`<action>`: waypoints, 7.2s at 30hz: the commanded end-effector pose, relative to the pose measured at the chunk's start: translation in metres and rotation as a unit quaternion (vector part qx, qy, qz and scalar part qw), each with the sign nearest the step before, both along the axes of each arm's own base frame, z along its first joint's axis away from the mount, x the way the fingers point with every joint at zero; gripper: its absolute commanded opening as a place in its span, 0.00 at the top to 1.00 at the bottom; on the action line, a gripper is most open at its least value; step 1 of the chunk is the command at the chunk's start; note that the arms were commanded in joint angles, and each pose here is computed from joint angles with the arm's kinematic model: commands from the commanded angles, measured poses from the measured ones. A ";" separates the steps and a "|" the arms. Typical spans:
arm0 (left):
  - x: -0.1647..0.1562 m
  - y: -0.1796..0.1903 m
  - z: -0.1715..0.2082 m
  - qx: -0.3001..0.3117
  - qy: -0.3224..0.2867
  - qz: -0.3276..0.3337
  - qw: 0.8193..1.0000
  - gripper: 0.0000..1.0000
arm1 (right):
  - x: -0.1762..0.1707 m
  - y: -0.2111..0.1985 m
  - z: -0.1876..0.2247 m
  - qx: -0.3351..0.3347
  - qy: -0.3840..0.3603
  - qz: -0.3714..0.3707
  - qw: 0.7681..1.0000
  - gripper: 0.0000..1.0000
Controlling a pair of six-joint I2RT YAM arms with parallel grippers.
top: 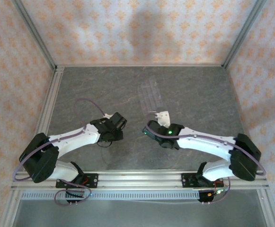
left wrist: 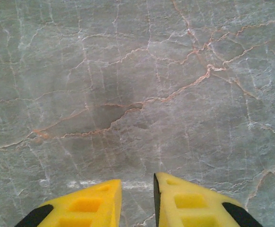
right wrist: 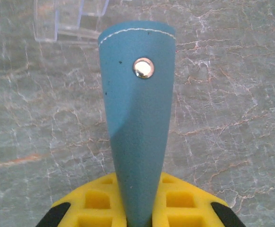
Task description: Put the credit cards into the card holder
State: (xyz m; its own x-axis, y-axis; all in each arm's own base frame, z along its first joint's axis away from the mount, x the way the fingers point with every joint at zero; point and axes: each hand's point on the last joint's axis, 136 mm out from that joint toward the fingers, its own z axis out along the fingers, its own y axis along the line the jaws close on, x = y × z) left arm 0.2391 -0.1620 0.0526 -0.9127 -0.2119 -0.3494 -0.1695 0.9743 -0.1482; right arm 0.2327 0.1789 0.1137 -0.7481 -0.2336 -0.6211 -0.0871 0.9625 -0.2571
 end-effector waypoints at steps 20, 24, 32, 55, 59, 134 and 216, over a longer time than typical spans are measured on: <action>-0.005 0.018 0.014 0.001 -0.013 0.003 1.000 0.71 | -0.022 0.113 -0.001 0.214 0.093 0.148 0.961 0.42; -0.002 -0.001 0.015 -0.019 -0.020 -0.025 0.999 0.67 | -0.006 0.073 -0.003 0.219 0.089 0.095 0.967 0.44; -0.004 -0.054 0.004 -0.006 -0.009 -0.099 0.995 0.65 | 0.007 0.027 -0.025 0.256 0.112 0.028 0.960 0.56; -0.010 -0.098 -0.023 0.009 0.013 -0.138 0.990 0.63 | 0.012 0.038 -0.050 0.347 0.166 0.019 0.923 0.77; -0.010 -0.098 -0.023 0.009 0.013 -0.137 0.990 0.63 | 0.013 0.038 -0.052 0.345 0.167 0.017 0.924 0.81; 0.006 -0.114 -0.043 0.001 0.029 -0.123 0.992 0.57 | 0.000 0.085 -0.059 0.365 0.204 0.078 0.905 1.00; 0.016 -0.083 -0.023 -0.095 0.031 -0.093 0.991 0.59 | -0.013 0.062 -0.061 0.313 0.180 0.056 0.931 0.58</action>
